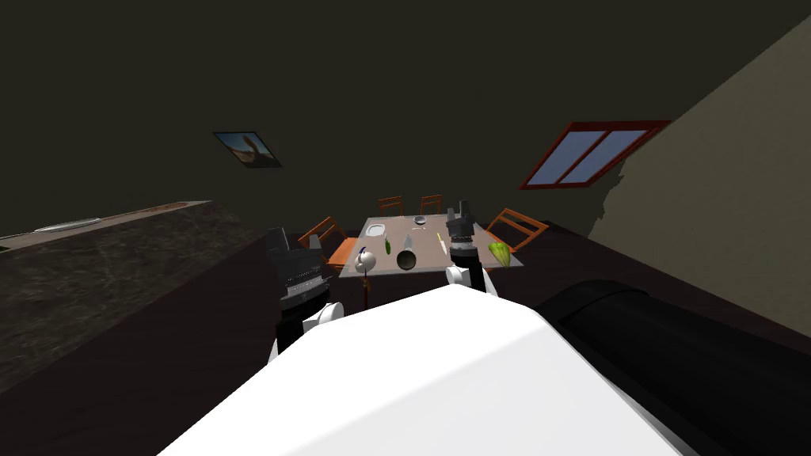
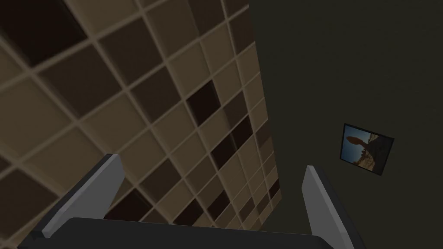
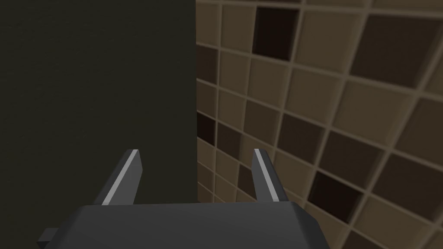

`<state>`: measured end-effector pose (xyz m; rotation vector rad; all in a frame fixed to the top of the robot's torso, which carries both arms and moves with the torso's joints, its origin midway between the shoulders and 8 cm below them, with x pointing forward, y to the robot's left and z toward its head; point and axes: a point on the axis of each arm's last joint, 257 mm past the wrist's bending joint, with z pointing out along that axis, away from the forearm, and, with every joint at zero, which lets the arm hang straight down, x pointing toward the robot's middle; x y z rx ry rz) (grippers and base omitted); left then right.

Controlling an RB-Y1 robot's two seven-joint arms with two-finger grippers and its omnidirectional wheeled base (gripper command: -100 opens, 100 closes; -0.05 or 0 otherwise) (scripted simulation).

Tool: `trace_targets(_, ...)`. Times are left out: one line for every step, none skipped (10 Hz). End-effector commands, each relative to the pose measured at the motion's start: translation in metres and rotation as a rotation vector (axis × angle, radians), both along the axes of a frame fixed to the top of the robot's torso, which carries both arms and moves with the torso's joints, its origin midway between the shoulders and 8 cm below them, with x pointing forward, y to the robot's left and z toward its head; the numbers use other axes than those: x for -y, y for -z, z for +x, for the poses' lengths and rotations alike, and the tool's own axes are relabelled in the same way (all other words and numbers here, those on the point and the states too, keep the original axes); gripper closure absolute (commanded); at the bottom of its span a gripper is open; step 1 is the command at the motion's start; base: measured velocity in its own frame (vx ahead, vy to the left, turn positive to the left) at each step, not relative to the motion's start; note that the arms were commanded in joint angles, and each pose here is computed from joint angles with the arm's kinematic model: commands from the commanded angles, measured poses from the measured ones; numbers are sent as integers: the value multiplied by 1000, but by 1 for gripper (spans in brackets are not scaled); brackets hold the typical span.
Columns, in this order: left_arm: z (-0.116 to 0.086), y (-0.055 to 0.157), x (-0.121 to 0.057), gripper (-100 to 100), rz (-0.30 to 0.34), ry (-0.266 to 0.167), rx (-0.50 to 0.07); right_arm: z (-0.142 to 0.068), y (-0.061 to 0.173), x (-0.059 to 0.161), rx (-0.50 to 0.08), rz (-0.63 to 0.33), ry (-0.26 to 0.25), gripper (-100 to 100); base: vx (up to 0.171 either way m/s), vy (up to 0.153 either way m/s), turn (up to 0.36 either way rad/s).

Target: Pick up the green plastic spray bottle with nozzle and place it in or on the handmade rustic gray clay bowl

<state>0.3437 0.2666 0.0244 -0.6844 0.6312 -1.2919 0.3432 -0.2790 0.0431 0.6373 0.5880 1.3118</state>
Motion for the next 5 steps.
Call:
trace_targets(4,5,4,-100,33,12,-17,0,0,0,0,0,0,0,-5,1,-38)
trace_targets(8,10,6,-100,59,19,-32,0,0,0,0,0,0,0,-12,7,-61)
trace_targets(13,17,8,-100,87,25,-50,0,0,0,0,0,0,0,-17,12,-72)
trace_targets(18,25,9,-100,117,28,-72,0,0,0,0,0,0,0,-18,15,-94)
trace_targets(25,34,10,-100,147,29,-95,0,0,0,0,0,0,0,-21,18,-123)
